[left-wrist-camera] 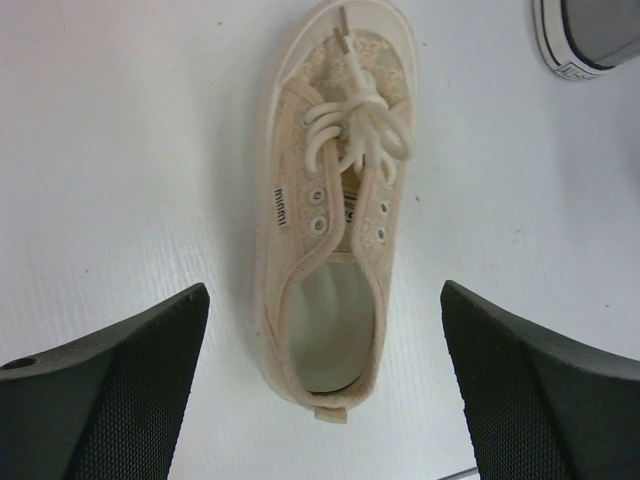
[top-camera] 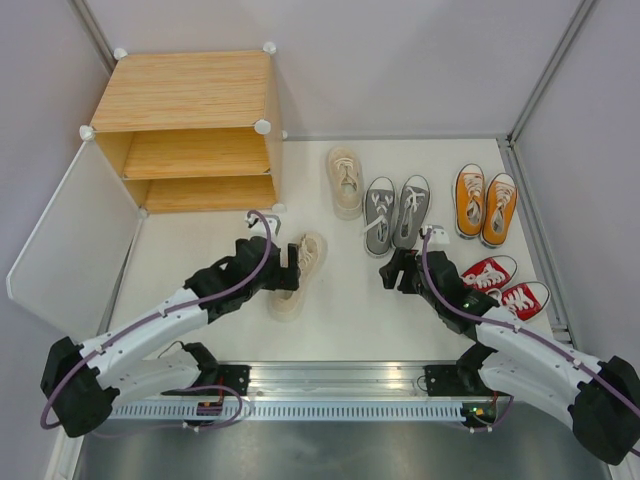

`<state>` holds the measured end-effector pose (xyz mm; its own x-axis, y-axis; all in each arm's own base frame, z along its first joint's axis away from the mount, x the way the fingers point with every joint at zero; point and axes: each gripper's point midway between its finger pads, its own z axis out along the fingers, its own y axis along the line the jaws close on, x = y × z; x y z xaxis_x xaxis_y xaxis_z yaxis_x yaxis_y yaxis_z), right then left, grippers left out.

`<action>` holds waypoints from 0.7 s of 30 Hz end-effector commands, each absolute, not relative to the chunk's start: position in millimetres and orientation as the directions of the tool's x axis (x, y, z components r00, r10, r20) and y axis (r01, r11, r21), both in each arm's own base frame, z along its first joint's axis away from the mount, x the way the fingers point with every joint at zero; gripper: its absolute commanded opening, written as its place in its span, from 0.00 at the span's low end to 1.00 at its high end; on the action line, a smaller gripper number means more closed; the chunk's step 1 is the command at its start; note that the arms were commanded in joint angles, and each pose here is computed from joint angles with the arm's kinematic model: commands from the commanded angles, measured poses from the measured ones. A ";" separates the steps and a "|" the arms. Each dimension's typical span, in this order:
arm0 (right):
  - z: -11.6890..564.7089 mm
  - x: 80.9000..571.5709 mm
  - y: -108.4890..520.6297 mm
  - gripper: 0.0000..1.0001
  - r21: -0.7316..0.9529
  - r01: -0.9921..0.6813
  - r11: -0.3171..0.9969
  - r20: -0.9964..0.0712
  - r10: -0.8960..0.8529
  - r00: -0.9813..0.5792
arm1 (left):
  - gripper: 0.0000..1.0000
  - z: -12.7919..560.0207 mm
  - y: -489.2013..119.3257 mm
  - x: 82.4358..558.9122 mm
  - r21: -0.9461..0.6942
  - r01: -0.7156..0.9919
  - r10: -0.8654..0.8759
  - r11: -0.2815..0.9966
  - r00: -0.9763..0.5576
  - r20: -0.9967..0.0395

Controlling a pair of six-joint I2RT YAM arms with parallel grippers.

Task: Place and organize the shoes in the shoe cabinet
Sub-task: Adjust the shoe at the center of the board.

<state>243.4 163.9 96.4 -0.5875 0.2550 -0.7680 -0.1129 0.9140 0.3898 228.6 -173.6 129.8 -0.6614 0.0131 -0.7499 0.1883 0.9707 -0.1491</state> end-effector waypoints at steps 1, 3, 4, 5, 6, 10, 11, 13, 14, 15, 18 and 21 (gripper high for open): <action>98.5 248.0 165.5 0.77 0.398 -0.122 0.909 -0.778 0.263 -0.571 | 1.00 125.4 -194.9 226.7 -0.199 0.291 0.041 0.936 -0.650 -0.759; 96.9 247.8 166.7 0.78 0.399 -0.125 0.908 -0.775 0.261 -0.576 | 1.00 113.4 -197.5 223.4 -0.194 0.290 0.056 0.937 -0.673 -0.738; 95.9 248.0 166.6 0.78 0.399 -0.124 0.909 -0.774 0.261 -0.577 | 1.00 105.1 -197.0 222.2 -0.176 0.284 0.070 0.943 -0.683 -0.727; 94.4 247.3 167.1 0.78 0.399 -0.125 0.908 -0.772 0.260 -0.580 | 1.00 95.0 -199.1 219.2 -0.155 0.289 0.097 0.945 -0.698 -0.710; 92.7 247.2 166.7 0.78 0.395 -0.124 0.910 -0.771 0.255 -0.584 | 1.00 89.3 -198.9 218.1 -0.141 0.284 0.107 0.949 -0.706 -0.700; 90.1 247.1 166.1 0.78 0.387 -0.125 0.913 -0.770 0.246 -0.588 | 1.00 73.9 -196.6 218.6 -0.091 0.268 0.136 0.959 -0.719 -0.681; 88.5 246.8 165.7 0.78 0.383 -0.126 0.915 -0.770 0.241 -0.590 | 1.00 69.1 -197.1 217.6 -0.083 0.271 0.147 0.959 -0.727 -0.671; 86.6 246.3 165.7 0.78 0.381 -0.125 0.916 -0.768 0.238 -0.595 | 1.00 66.3 -198.9 218.8 -0.081 0.271 0.149 0.959 -0.727 -0.671; 85.2 245.8 165.1 0.78 0.379 -0.123 0.917 -0.766 0.236 -0.598 | 1.00 65.0 -200.9 218.7 -0.082 0.277 0.153 0.957 -0.727 -0.670; 89.0 249.4 168.2 0.78 0.390 -0.131 0.911 -0.773 0.247 -0.585 | 1.00 60.0 -200.8 218.9 -0.070 0.281 0.166 0.957 -0.731 -0.662; 86.1 249.8 169.3 0.78 0.387 -0.134 0.912 -0.771 0.240 -0.590 | 1.00 53.2 -203.2 221.7 -0.058 0.286 0.179 0.956 -0.732 -0.658; 83.4 250.1 170.0 0.78 0.387 -0.134 0.912 -0.768 0.238 -0.595 | 0.99 50.4 -206.7 224.6 -0.057 0.296 0.185 0.953 -0.724 -0.665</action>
<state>245.2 166.2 80.3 -0.6129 0.2324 -0.7552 -0.1141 0.9197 0.3756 215.4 -197.0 48.0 -0.7609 0.1757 -0.6247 0.2688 0.9615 -0.0570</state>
